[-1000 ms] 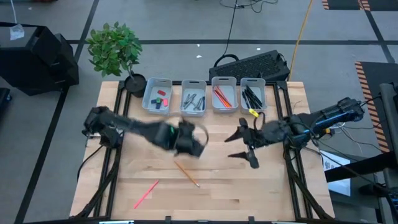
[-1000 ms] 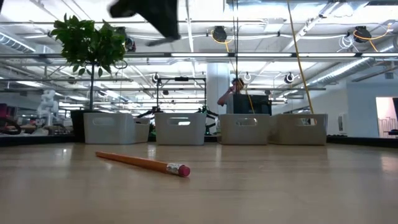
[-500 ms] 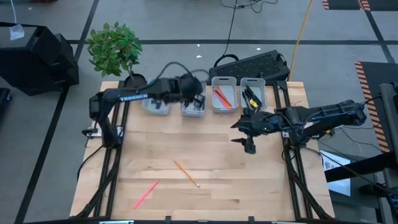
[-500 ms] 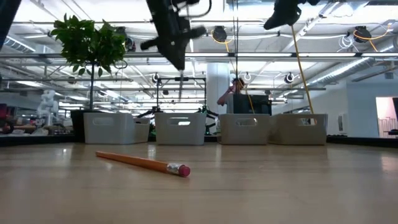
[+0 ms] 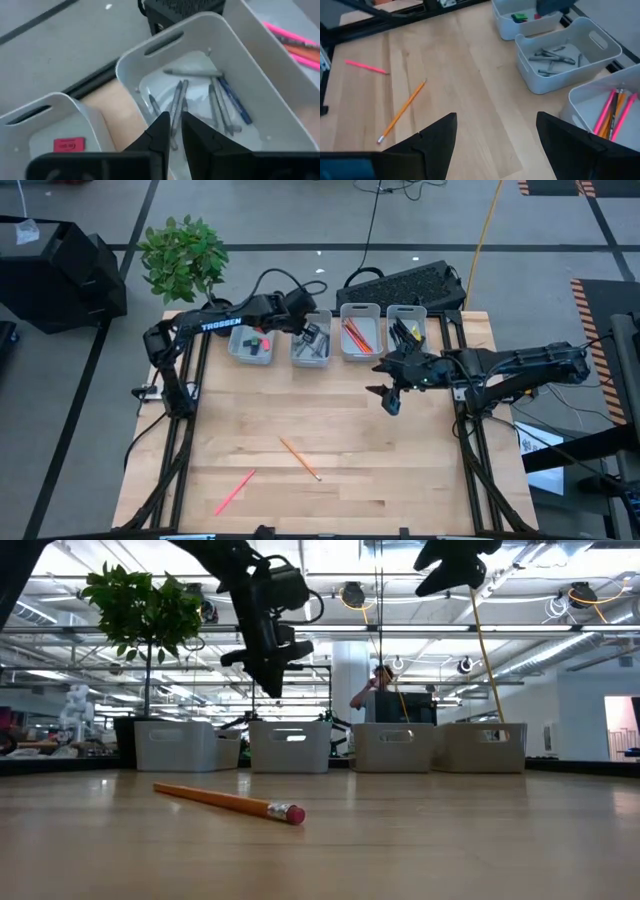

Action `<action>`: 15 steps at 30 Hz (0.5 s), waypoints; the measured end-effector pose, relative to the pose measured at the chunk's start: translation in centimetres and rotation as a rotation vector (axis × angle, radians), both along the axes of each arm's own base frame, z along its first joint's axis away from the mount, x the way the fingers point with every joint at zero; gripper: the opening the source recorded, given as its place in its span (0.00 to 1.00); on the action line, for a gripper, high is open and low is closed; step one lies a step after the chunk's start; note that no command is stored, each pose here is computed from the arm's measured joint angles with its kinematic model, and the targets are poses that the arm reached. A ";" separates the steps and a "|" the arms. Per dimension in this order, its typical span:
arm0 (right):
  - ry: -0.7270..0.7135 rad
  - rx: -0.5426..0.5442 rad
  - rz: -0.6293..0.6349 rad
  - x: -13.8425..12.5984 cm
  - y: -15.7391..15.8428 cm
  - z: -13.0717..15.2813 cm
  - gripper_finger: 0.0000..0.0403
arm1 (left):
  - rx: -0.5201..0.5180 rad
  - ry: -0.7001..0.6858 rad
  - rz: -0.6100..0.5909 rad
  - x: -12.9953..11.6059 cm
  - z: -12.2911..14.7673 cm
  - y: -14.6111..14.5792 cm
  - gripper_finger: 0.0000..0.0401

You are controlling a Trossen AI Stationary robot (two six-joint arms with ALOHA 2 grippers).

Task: Sort crayons/erasers/pens/pencils in bins
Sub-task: Put the orange pencil into the middle right gray bin

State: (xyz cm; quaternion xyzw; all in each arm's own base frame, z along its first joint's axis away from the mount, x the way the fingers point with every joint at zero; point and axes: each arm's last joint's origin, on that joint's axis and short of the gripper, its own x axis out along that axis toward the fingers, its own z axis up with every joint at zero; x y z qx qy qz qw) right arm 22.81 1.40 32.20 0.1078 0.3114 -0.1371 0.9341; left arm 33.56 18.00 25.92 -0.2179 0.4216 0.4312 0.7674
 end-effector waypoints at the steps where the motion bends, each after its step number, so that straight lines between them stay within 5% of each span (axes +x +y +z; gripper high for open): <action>1: -0.003 0.009 -0.012 0.0 -0.1 0.0 0.66 | -0.010 0.000 -0.011 0.0 -0.1 -0.1 0.13; 10: 0.003 -0.017 -0.019 0.1 -0.8 0.0 0.66 | -0.182 -0.055 -0.177 0.1 3.0 -4.9 0.13; 15: 0.016 -0.066 0.020 0.0 -0.8 0.0 0.66 | -0.334 -0.035 -0.093 -0.2 3.8 -11.2 0.13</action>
